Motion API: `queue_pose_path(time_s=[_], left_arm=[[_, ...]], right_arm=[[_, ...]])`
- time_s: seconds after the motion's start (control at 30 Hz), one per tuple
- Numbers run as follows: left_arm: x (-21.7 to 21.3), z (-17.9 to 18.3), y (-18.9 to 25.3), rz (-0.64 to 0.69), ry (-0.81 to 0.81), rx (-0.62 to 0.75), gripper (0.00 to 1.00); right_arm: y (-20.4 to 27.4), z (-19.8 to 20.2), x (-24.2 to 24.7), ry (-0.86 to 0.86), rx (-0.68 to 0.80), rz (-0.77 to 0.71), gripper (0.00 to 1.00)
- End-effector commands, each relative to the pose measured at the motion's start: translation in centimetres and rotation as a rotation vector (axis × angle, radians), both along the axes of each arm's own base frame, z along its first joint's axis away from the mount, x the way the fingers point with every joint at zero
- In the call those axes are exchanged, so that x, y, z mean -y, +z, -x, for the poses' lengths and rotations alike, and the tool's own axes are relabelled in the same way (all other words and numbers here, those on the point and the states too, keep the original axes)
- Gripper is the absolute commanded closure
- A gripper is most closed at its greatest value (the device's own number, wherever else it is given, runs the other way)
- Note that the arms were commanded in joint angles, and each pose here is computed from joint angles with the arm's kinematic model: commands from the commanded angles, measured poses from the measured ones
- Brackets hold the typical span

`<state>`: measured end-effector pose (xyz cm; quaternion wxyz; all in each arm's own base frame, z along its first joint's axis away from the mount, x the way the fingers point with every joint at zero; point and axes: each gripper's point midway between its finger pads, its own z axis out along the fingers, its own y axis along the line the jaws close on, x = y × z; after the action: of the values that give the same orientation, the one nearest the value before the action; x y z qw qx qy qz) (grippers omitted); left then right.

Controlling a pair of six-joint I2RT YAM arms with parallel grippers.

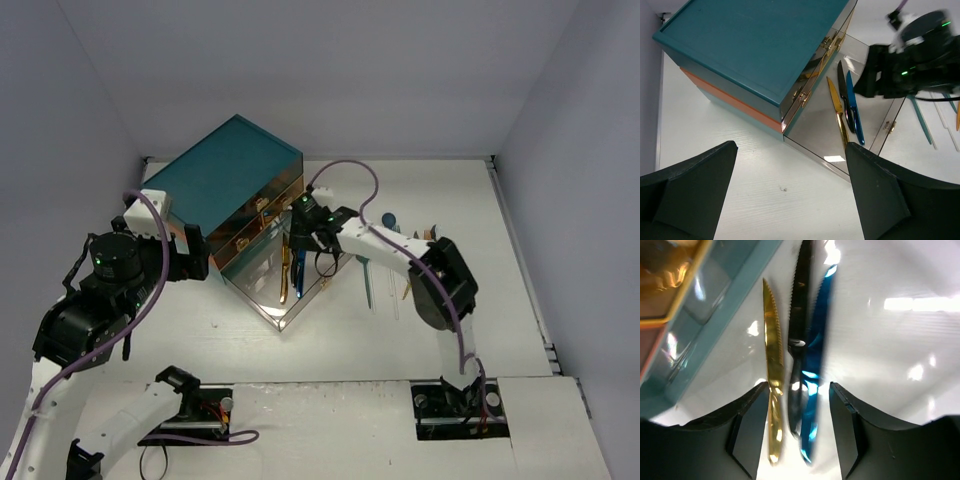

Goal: Sort the eating utensils into containers

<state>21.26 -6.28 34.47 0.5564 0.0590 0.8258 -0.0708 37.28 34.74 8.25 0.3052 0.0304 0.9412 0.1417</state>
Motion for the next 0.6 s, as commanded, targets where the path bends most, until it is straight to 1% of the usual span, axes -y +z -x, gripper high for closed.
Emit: queue_pose_path(time_s=[0.0, 0.07, 0.13, 0.23, 0.27, 0.3, 0.4, 0.57], left_arm=[[0.9, -0.9, 1.4, 0.034, -0.013, 0.033, 0.12], [1.0, -0.9, 1.3, 0.037, -0.015, 0.029, 0.12], [1.0, -1.0, 1.1, 0.035, -0.017, 0.023, 0.12], [1.2, -1.1, 0.9, 0.034, -0.024, 0.014, 0.12], [1.2, -1.1, 0.9, 0.034, -0.024, 0.013, 0.12], [1.3, -1.2, 0.8, 0.034, -0.028, 0.01, 0.12], [1.5, -1.3, 0.7, 0.033, -0.031, 0.005, 0.12], [1.8, -1.4, 0.3, 0.035, -0.043, -0.01, 0.12]], right_arm=[[9.6, -1.1, 8.5, -0.082, 0.198, 0.06, 0.52], [7.9, 0.1, 12.4, -0.099, 0.163, 0.135, 0.52], [8.4, 0.6, 16.9, -0.164, 0.159, 0.156, 0.56], [6.1, 2.2, 22.0, -0.23, 0.102, 0.219, 0.62], [5.2, 2.8, 22.6, -0.233, 0.08, 0.233, 0.63], [4.6, 3.5, 24.3, -0.267, 0.061, 0.239, 0.66], [3.0, 4.3, 27.4, -0.352, 0.008, 0.246, 0.72], [0.2, 5.4, 30.2, -0.425, -0.074, 0.283, 0.78]])
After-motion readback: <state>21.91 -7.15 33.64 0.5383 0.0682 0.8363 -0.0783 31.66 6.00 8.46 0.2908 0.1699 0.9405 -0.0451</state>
